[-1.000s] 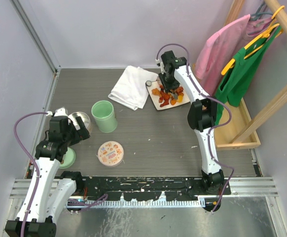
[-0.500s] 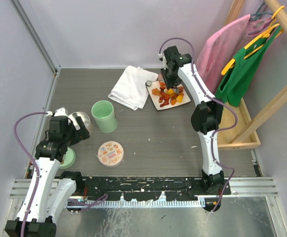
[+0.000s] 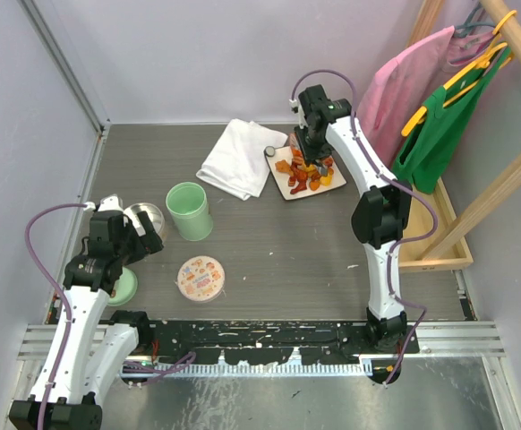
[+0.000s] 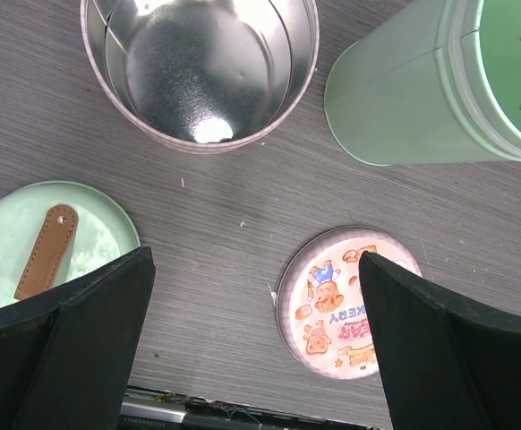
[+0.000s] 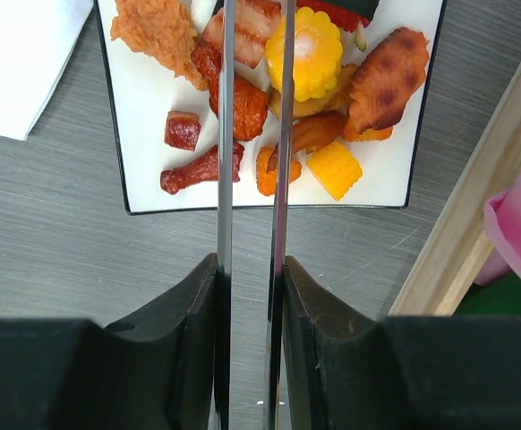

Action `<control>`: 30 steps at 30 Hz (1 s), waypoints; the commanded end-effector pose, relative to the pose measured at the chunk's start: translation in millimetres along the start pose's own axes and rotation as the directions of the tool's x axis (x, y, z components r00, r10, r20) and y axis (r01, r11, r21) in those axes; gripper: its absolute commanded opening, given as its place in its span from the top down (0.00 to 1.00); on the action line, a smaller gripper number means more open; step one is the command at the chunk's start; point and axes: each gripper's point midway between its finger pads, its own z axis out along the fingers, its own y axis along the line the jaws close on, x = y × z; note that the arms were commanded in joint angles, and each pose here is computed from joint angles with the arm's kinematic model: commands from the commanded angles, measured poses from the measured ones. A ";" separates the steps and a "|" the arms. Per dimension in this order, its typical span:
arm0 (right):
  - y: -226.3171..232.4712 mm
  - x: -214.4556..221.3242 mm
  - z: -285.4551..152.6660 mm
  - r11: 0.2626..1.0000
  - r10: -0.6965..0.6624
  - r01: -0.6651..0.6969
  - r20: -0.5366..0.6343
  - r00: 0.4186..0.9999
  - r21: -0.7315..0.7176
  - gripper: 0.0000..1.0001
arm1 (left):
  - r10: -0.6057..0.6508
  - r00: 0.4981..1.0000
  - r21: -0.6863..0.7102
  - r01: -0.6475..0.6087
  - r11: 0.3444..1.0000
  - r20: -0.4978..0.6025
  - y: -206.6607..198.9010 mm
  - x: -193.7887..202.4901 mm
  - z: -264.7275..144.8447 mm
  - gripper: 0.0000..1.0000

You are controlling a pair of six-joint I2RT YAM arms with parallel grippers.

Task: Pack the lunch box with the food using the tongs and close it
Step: Pick up the fake food from the plate, then place the fake food in the packing box.

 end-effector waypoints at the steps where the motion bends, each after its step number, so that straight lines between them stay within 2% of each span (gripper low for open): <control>1: -3.7 -21.4 -56.1 0.999 0.025 -0.027 0.140 0.990 0.016 0.93 | 0.008 0.999 0.038 -0.010 0.999 0.054 -7.8 -12.3 -1.8 0.02; 30: 10.6 -8.7 -111.4 0.998 0.053 -0.049 0.227 0.972 -0.024 0.94 | 0.009 0.998 0.051 -0.012 0.999 0.059 -9.6 -12.9 -3.8 0.02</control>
